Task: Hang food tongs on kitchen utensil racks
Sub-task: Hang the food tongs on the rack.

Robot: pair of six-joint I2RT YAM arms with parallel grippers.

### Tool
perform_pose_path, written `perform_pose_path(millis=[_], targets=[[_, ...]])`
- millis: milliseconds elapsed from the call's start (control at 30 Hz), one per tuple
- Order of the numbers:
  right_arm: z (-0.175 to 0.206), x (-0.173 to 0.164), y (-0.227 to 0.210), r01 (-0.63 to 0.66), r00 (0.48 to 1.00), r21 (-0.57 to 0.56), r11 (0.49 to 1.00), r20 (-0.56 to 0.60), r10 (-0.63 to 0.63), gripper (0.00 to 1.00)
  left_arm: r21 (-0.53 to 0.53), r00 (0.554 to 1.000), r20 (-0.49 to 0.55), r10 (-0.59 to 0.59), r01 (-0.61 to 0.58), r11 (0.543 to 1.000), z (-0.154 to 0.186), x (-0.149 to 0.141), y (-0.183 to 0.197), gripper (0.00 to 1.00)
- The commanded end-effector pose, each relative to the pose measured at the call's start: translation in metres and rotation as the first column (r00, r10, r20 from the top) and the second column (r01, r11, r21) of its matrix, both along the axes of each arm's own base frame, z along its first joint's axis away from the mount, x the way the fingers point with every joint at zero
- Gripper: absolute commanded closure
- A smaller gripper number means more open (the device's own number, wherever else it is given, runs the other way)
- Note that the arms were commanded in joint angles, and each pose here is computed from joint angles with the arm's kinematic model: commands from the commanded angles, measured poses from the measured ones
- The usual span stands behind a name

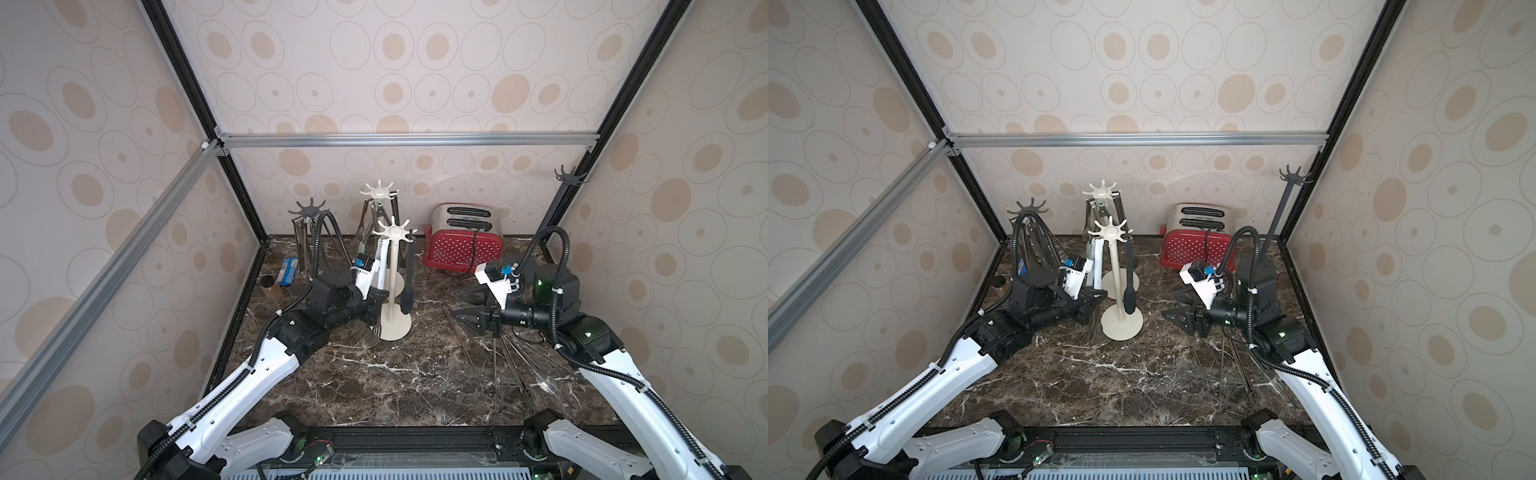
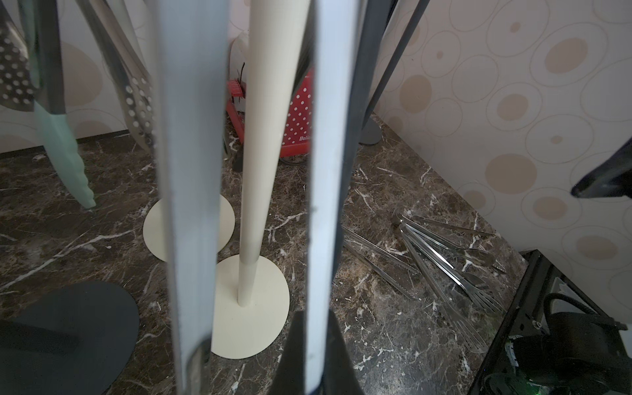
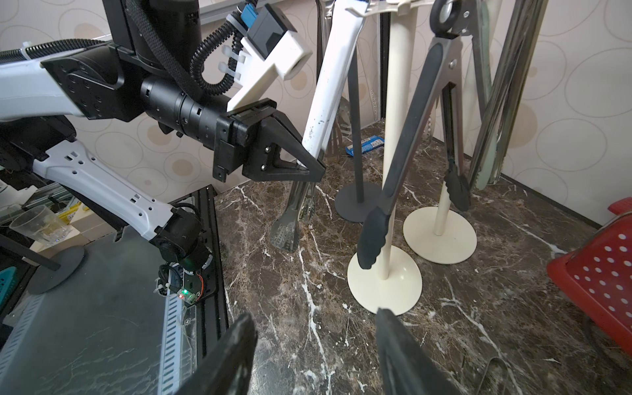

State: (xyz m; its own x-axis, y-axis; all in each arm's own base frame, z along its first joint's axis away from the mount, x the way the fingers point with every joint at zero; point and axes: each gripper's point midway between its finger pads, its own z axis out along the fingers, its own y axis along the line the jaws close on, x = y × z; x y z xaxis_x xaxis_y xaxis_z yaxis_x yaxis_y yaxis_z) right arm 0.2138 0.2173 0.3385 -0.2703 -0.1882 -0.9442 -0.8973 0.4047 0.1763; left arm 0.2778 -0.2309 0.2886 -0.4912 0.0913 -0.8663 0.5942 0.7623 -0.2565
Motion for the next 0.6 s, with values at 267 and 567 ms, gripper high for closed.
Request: perform_pose_path(millis=[267,567], targets=[[-0.001,-0.002,0.001,-0.024,1.0,0.002,1.0,0.019,0.024,0.41,-0.016,1.0,-0.001,-0.002,0.002,1.0,-0.004,-0.006,0.004,1.0],[-0.001,-0.002,0.001,-0.023,1.0,0.001,1.0,0.012,0.023,0.41,-0.003,1.0,-0.018,0.0,0.0,1.0,-0.018,-0.005,0.004,1.0]])
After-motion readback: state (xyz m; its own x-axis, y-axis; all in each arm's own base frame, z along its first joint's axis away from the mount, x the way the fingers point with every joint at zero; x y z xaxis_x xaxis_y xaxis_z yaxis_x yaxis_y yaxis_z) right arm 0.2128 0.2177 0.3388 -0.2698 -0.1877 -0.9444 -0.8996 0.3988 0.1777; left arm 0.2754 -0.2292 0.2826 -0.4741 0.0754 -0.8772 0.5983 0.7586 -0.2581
